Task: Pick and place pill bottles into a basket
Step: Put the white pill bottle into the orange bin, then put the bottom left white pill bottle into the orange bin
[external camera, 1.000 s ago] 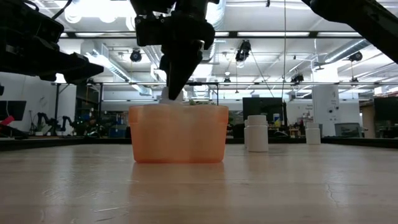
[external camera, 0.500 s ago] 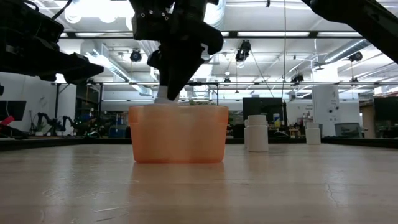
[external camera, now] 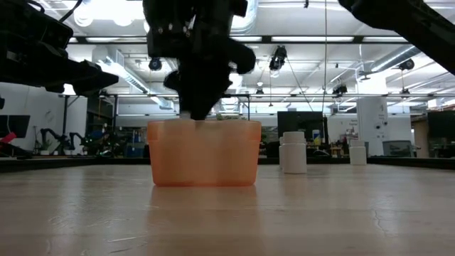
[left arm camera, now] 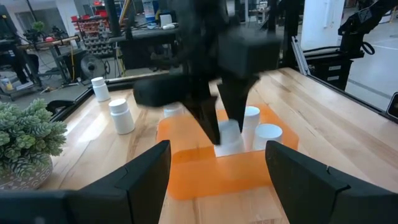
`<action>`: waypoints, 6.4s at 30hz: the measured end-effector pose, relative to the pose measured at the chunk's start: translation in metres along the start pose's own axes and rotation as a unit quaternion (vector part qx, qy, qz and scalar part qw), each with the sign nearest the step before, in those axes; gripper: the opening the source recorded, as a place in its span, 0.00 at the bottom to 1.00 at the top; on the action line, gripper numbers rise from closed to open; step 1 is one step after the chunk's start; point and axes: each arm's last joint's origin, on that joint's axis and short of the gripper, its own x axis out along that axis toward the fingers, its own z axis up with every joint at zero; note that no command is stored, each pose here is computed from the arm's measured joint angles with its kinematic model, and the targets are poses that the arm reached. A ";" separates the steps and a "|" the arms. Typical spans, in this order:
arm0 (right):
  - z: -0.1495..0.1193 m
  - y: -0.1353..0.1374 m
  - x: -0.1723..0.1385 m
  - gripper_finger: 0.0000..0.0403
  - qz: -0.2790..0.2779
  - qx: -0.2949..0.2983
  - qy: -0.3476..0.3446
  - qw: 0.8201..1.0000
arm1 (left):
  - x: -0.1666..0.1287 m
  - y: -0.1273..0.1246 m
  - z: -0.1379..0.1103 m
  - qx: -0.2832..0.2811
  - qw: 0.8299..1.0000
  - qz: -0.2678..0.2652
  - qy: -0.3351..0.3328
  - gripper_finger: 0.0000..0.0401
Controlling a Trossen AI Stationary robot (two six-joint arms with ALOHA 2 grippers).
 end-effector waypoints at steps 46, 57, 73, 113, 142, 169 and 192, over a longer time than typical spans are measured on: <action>0.000 -0.002 0.012 0.49 0.004 0.003 0.009 1.000 | 0.000 0.000 0.000 0.000 1.000 0.000 0.000 0.61; -0.003 0.001 0.005 0.49 0.009 0.007 0.021 1.000 | 0.000 0.000 0.000 0.000 1.000 0.000 0.000 0.61; -0.006 0.006 -0.029 0.49 0.002 0.011 0.009 1.000 | 0.000 0.000 0.000 0.000 1.000 0.000 0.000 0.61; -0.044 0.011 -0.048 0.48 0.025 0.179 0.070 0.981 | 0.000 0.000 0.000 0.000 1.000 0.000 0.000 0.61; -0.139 0.042 -0.068 0.48 -0.040 0.126 0.002 0.991 | 0.000 0.000 0.000 0.000 1.000 0.000 0.000 0.61; -0.162 0.027 -0.048 0.48 -0.046 0.142 0.007 0.989 | 0.000 0.000 0.000 0.000 1.000 0.000 0.000 0.61; -0.167 0.021 -0.048 0.48 -0.027 0.160 -0.006 0.987 | 0.000 0.000 0.000 0.000 1.000 0.000 0.000 0.61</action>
